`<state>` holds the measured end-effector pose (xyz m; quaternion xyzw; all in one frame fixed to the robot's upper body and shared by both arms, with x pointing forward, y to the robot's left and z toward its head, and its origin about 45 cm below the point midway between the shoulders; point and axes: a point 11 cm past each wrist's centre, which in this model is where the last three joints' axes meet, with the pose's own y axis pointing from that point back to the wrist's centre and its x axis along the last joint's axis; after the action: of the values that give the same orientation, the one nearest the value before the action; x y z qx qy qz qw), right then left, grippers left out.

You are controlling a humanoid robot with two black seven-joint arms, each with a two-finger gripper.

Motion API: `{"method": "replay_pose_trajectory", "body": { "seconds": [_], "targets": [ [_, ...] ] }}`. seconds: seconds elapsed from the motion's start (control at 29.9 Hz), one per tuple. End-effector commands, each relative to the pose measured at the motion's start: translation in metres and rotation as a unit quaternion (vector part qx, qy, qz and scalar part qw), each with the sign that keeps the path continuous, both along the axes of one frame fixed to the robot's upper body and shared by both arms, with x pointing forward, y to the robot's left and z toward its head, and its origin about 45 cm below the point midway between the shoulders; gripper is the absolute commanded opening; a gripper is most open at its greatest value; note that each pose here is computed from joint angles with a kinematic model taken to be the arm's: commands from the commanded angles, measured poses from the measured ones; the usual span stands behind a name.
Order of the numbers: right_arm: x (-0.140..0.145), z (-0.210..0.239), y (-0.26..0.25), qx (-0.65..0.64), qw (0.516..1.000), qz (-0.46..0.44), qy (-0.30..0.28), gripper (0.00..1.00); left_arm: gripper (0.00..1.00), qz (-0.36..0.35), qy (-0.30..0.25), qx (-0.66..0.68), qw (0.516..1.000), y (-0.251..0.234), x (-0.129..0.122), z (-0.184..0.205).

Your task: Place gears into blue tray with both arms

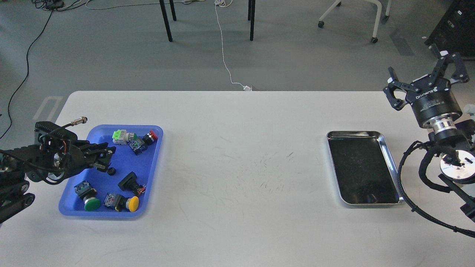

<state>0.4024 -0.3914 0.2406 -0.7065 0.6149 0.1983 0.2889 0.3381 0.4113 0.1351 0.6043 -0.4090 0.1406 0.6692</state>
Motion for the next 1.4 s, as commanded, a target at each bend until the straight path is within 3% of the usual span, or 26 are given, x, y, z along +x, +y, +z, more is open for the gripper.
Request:
{"method": "replay_pose_trajectory", "body": {
  "seconds": [0.0,0.07,0.13,0.3,0.47,0.6,0.7,0.74,0.97,1.14,1.3,1.37],
  "targets": [
    [0.000,0.001,0.001,-0.001,1.000,0.001,0.000,0.97,0.19,0.003,0.004,-0.003,1.000,-0.002,-0.003,-0.006],
    [0.000,0.000,0.001,-0.001,1.000,0.001,0.000,0.97,0.26,0.006,0.005,-0.001,1.000,-0.001,-0.004,-0.008],
    [0.000,-0.001,0.001,-0.002,1.000,0.001,0.001,0.97,0.45,0.007,0.005,-0.001,1.000,0.000,-0.004,-0.008],
    [0.000,0.000,-0.001,-0.003,1.000,0.000,0.001,0.97,0.72,0.020,0.004,-0.027,0.999,-0.004,-0.002,-0.004],
    [0.001,0.002,-0.001,-0.003,1.000,0.000,-0.001,0.97,0.82,0.066,-0.018,-0.085,0.994,-0.003,0.015,0.017],
    [0.009,0.014,-0.005,-0.004,1.000,-0.008,-0.016,0.98,0.95,0.156,-0.076,-0.223,0.959,-0.001,0.051,0.071],
    [0.014,0.028,-0.008,0.005,0.999,-0.013,-0.036,0.98,0.98,0.230,-0.103,-0.378,0.891,-0.005,0.070,0.104],
    [0.014,0.028,-0.008,0.006,0.999,-0.013,-0.036,0.98,0.98,0.230,-0.103,-0.378,0.891,-0.005,0.070,0.104],
    [0.036,0.067,-0.031,0.000,0.996,-0.054,-0.074,0.98,0.98,0.281,-0.115,-0.640,0.706,-0.032,0.113,0.173],
    [0.045,0.048,-0.042,0.004,0.995,-0.084,-0.051,0.99,0.98,0.310,-0.085,-0.740,0.591,-0.045,0.126,0.177],
    [0.050,0.027,-0.038,0.012,0.997,-0.082,-0.006,0.99,0.98,0.346,-0.053,-0.841,0.413,-0.047,0.144,0.170],
    [0.056,0.020,-0.033,0.021,0.997,-0.077,0.009,0.99,0.98,0.353,-0.047,-0.858,0.369,-0.040,0.147,0.161]
  ]
}}
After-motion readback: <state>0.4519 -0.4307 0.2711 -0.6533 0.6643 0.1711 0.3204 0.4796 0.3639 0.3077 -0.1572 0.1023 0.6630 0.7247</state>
